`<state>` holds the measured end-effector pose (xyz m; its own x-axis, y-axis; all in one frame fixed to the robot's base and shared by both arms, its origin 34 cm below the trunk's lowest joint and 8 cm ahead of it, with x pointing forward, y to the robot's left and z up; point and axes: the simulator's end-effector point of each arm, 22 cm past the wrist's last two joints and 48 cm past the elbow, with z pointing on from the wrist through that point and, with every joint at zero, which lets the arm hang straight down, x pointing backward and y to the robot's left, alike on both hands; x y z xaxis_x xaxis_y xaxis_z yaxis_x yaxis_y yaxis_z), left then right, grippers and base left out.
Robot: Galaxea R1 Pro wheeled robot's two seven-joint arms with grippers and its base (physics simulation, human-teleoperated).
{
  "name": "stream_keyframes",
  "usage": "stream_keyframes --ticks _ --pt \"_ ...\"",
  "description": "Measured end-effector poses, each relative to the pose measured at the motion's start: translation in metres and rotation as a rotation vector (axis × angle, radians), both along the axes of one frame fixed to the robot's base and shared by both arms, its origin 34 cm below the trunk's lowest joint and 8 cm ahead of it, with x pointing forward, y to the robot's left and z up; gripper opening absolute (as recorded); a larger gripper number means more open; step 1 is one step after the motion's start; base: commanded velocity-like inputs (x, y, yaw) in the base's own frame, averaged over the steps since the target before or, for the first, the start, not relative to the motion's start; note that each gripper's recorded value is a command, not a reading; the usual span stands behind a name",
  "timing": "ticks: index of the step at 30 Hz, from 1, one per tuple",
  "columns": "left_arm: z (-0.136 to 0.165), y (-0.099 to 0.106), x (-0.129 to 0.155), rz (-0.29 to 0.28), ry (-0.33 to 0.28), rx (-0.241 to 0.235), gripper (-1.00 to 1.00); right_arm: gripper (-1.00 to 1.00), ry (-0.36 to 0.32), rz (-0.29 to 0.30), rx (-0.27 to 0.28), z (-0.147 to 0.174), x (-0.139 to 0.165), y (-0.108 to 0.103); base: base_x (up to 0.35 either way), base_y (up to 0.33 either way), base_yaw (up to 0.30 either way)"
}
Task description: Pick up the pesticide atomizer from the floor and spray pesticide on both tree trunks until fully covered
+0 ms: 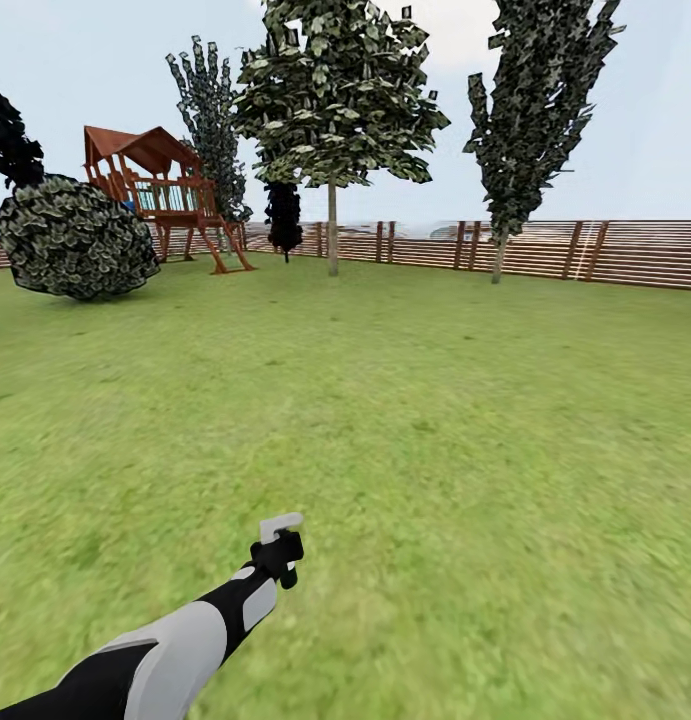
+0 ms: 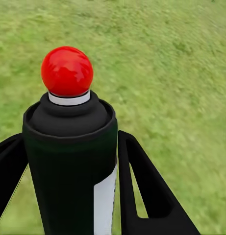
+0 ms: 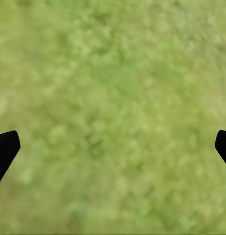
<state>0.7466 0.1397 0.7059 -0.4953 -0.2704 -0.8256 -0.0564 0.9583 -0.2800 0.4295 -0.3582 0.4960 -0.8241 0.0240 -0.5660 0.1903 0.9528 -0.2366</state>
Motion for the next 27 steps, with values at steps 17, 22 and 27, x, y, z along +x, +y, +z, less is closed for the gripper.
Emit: stream_keyframes --ticks 17,22,27 --pt "0.0002 0.0 0.0001 0.0 -0.001 0.0 -1.0 1.0 0.0 0.0 0.001 -0.0001 0.0 0.0008 0.35 0.044 0.0" --pt "0.0002 0.0 0.0001 0.0 -0.001 0.0 -1.0 1.0 0.0 0.001 0.001 -0.0002 0.0 0.0011 0.35 0.032 0.0" --pt "0.0003 0.0 0.0002 0.0 -0.001 0.0 -1.0 1.0 0.0 0.0 0.002 -0.0002 0.0 0.0011 0.35 0.079 0.0"
